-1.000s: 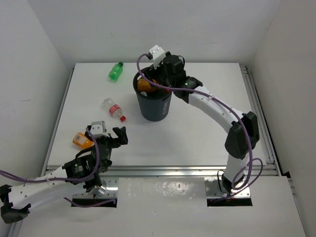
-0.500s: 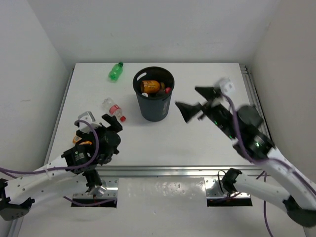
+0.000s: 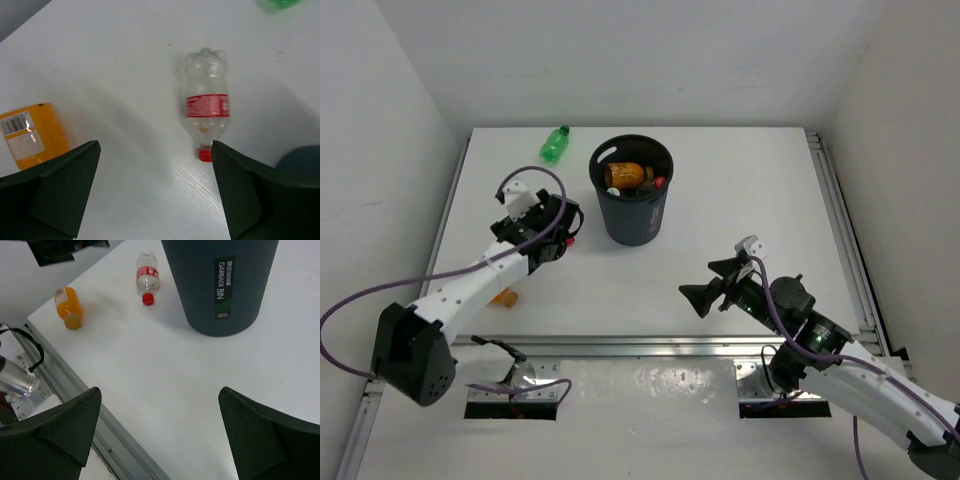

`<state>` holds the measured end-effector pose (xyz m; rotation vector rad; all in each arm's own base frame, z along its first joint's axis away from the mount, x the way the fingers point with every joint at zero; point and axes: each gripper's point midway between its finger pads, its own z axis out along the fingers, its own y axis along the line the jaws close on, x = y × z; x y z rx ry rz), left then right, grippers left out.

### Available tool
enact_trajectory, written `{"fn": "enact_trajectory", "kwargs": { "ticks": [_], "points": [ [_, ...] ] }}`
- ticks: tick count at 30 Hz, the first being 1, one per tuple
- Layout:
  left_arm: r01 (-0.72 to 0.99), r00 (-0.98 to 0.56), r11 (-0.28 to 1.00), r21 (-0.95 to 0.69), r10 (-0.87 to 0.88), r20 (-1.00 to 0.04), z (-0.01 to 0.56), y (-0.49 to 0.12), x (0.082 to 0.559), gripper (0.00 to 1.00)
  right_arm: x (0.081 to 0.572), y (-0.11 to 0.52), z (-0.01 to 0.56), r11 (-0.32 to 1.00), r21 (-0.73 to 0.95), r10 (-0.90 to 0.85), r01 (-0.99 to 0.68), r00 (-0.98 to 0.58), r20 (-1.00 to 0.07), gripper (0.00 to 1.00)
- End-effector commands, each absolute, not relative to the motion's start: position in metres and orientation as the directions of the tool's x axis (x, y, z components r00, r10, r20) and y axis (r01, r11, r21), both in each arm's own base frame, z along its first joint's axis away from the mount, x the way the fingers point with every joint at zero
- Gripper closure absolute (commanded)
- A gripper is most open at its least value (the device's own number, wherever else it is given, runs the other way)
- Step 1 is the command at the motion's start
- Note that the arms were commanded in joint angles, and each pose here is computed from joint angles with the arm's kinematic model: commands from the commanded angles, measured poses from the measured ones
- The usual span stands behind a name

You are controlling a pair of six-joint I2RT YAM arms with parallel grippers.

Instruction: Put the plastic bottles in the bin

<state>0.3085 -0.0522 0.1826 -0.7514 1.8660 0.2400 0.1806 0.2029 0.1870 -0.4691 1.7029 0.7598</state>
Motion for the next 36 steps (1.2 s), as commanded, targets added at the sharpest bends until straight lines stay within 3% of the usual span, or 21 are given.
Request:
{"fn": "enact_trajectory", "kwargs": {
  "ticks": [1,8,17,28,36],
  "points": [
    [-0.666,-0.289,0.723,-0.183,-0.476,-0.831,0.171,-0.031,0.312,0.0,0.178,0.202,0.211,0.685,0.285,0.199,-0.671,-0.204,-0.958,0.02],
    [-0.83,-0.132,0.517,-0.209,-0.547,-0.827,0.161,0.037,0.268,0.01,0.18,0.196,0.211,0.698,0.279,0.221,-0.659,-0.172,-0.96,0.02],
    [-0.896,-0.111,0.4,-0.191,-0.621,-0.776,0.101,0.063,0.24,0.01,0.185,0.196,0.203,0.718,0.269,0.198,-0.642,-0.182,-0.963,0.02],
    [-0.937,-0.087,0.322,-0.137,-0.594,-0.8,0.068,0.078,0.234,0.01,0.191,0.197,0.195,0.737,0.256,0.176,-0.625,-0.188,-0.966,0.02],
    [-0.933,-0.119,0.336,-0.127,-0.624,-0.772,0.038,0.079,0.243,0.01,0.193,0.198,0.193,0.742,0.251,0.168,-0.622,-0.19,-0.967,0.02]
  ]
}}
